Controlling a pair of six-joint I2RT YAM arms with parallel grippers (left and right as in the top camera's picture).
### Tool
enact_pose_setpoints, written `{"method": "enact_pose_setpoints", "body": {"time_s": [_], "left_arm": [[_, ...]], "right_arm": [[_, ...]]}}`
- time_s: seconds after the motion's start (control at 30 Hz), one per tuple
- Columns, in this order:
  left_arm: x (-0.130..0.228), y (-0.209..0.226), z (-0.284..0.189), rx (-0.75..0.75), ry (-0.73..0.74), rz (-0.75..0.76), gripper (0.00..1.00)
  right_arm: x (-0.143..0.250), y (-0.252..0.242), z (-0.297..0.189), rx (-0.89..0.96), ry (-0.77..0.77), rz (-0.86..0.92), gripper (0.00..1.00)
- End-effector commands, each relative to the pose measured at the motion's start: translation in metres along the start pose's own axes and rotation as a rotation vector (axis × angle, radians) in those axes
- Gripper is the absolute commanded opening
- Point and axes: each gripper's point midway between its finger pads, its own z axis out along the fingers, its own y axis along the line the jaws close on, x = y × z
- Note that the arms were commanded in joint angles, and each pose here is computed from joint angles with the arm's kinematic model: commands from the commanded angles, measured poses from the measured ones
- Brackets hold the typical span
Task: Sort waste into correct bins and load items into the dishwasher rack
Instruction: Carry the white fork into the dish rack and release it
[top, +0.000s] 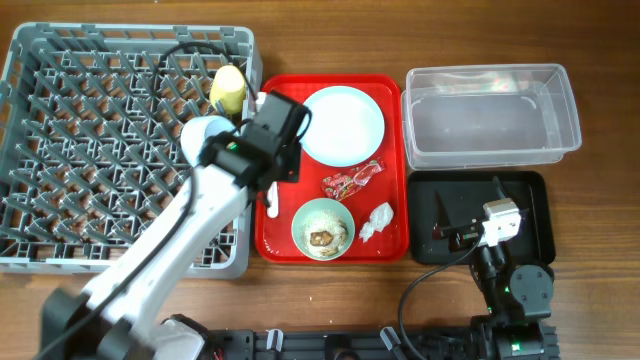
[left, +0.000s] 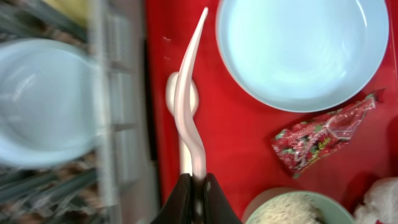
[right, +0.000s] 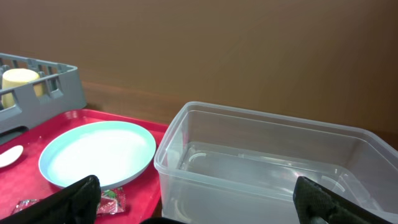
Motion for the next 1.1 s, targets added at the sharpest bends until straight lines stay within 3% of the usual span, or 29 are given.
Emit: {"method": "enact_pose_setpoints", "body": {"time_s": [0.0, 0.13, 0.37, 0.57, 0.7, 0.9, 0.97, 1.07], "left_arm": [[-0.006, 0.04, -0.048, -0.109, -0.099, -0.01, 0.04], [0.032, 0.078, -0.049, -0.219, 0.056, -0.104, 0.04], [0.046, 0.14, -0.038, -0.363, 0.111, -0.237, 0.04], [0.03, 0.173, -0.014, -0.39, 0.082, -0.179, 0.09], [-0.015, 0.185, 0.026, -0.398, 0.009, 0.066, 0.11], [-0.003, 0.202, 0.056, -0.411, 0.094, 0.072, 0.12], [-0.014, 0.204, 0.05, -0.418, 0.048, 0.047, 0.48], [-0.039, 0.196, 0.017, -0.369, -0.079, -0.115, 0.5]], "right_arm": [[-0.001, -0.003, 0.0, 0.017, -0.005, -0.003, 1.0], [-0.001, -0.003, 0.0, 0.017, -0.005, -0.003, 1.0], [-0.001, -0.003, 0.0, 0.017, -0.005, -0.003, 1.0], [-0.001, -0.003, 0.0, 0.017, -0.005, -0.003, 1.0], [-0.001, -0.003, 0.0, 0.017, -0.005, -0.003, 1.0], [-0.001, -0.003, 0.0, 0.017, -0.005, -0.003, 1.0], [-0.001, -0.003, 0.0, 0.017, -0.005, -0.003, 1.0], [-0.001, -0.003, 0.0, 0.017, -0.005, -0.003, 1.0]]}}
